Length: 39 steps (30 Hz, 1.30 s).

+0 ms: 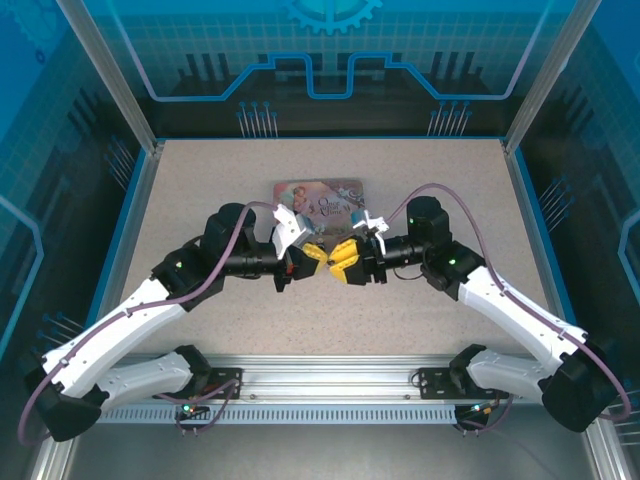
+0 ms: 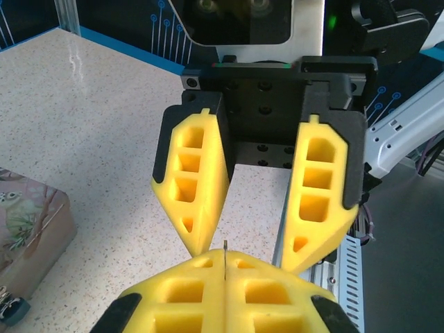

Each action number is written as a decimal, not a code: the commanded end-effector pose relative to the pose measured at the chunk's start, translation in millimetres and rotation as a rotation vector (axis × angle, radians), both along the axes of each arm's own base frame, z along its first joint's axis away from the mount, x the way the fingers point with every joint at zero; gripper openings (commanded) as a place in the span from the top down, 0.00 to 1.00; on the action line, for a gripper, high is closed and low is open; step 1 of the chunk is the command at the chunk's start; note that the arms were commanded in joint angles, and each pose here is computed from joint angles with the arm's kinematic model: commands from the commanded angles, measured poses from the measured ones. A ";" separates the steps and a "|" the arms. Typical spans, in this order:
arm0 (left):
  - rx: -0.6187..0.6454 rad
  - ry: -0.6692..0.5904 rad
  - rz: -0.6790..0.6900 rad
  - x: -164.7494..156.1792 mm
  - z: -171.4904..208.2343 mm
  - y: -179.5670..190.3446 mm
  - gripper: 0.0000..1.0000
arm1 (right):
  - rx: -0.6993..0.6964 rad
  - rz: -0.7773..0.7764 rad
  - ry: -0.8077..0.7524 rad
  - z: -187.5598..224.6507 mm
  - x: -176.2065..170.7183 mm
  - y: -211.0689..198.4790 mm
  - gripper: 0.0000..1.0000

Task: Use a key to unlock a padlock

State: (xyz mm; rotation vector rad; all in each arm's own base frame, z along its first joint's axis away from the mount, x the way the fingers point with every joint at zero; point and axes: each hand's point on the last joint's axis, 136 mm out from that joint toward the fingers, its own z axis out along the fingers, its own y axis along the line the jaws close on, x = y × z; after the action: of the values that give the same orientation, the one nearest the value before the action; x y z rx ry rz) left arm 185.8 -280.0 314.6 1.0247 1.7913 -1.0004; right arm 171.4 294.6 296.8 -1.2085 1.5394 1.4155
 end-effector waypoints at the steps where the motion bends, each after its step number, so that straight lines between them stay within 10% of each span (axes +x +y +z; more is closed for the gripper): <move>1: -0.015 -0.022 -0.033 -4.6 12.3 -1.4 1.00 | 0.020 0.016 -0.028 11.8 -1.6 3.7 0.74; 11: -0.012 -0.027 -0.024 -3.5 13.1 -0.5 1.00 | 0.003 0.011 -0.017 5.8 -2.1 4.4 0.99; 19: -0.016 -0.037 -0.011 -0.5 15.5 -0.5 1.00 | -0.010 0.000 -0.020 2.8 -4.7 1.8 1.00; 26: -0.034 -0.065 0.153 20.1 25.8 13.9 0.31 | -0.080 -0.147 -0.030 -9.8 9.9 -9.9 1.00; 39: -0.185 0.334 0.636 63.0 -106.3 65.9 0.08 | -0.389 -0.636 0.259 -110.9 108.5 -59.6 1.00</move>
State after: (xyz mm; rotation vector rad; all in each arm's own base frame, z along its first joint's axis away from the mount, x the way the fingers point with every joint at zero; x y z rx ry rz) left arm 234.4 -223.9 227.7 0.3903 2.0220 -0.8967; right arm 264.6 243.1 202.2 -0.7433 2.1002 0.9514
